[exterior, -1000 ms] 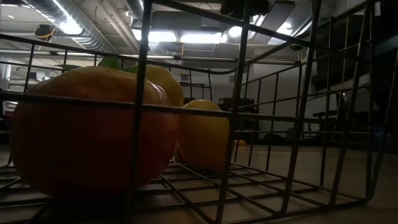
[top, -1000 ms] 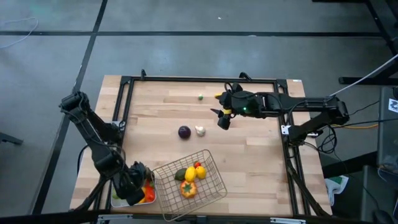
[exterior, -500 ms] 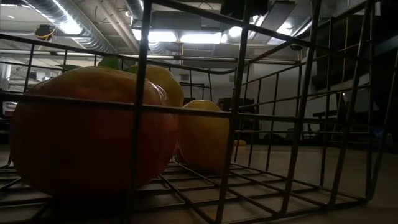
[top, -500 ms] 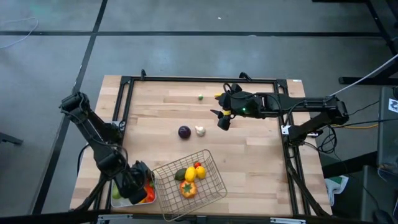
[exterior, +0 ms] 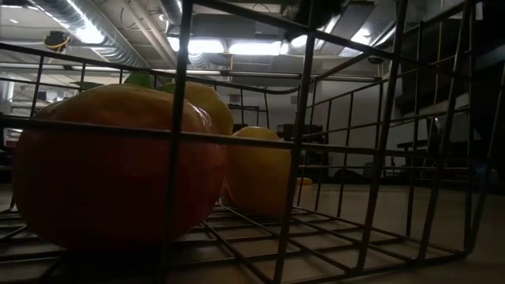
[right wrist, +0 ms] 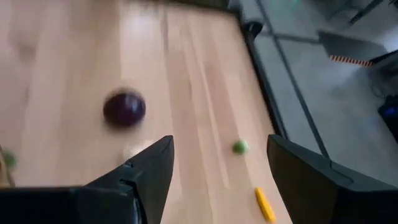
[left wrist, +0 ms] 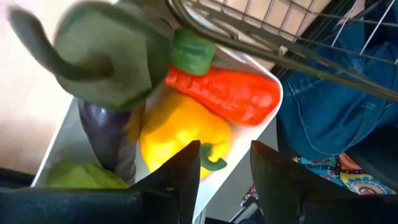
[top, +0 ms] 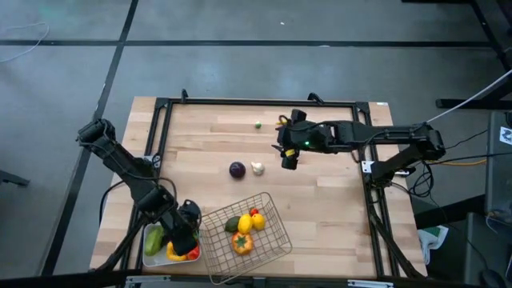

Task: Sort produce into baskets
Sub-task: Put the white garlic into the white bin

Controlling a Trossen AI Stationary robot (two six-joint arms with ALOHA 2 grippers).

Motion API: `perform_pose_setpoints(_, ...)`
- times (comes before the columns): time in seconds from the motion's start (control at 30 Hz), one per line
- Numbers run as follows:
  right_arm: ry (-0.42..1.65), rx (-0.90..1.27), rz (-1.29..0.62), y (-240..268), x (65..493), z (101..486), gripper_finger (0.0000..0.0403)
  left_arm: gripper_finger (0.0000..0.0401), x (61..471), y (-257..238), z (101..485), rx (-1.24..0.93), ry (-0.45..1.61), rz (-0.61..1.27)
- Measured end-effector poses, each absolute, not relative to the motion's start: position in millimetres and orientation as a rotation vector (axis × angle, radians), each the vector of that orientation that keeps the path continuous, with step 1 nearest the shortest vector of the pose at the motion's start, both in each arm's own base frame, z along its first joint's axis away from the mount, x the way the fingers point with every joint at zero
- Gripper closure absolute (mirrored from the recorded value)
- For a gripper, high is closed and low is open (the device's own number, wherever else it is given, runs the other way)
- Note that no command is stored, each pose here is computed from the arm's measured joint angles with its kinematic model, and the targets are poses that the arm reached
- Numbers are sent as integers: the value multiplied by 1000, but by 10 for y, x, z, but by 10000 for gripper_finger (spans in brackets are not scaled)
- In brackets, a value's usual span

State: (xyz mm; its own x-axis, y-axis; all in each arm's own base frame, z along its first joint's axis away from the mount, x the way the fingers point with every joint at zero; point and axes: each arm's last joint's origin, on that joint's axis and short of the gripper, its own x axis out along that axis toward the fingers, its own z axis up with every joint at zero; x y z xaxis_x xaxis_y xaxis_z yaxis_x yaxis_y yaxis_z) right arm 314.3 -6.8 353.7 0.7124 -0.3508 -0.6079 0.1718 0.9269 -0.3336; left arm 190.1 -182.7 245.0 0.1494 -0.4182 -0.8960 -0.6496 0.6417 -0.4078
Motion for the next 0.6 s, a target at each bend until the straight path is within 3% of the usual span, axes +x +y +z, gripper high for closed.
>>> perform_pose_setpoints(0.6,1009,-208,-129,-140,3809,2490,149,270,1959,-1754,2446,-911,1435,215)
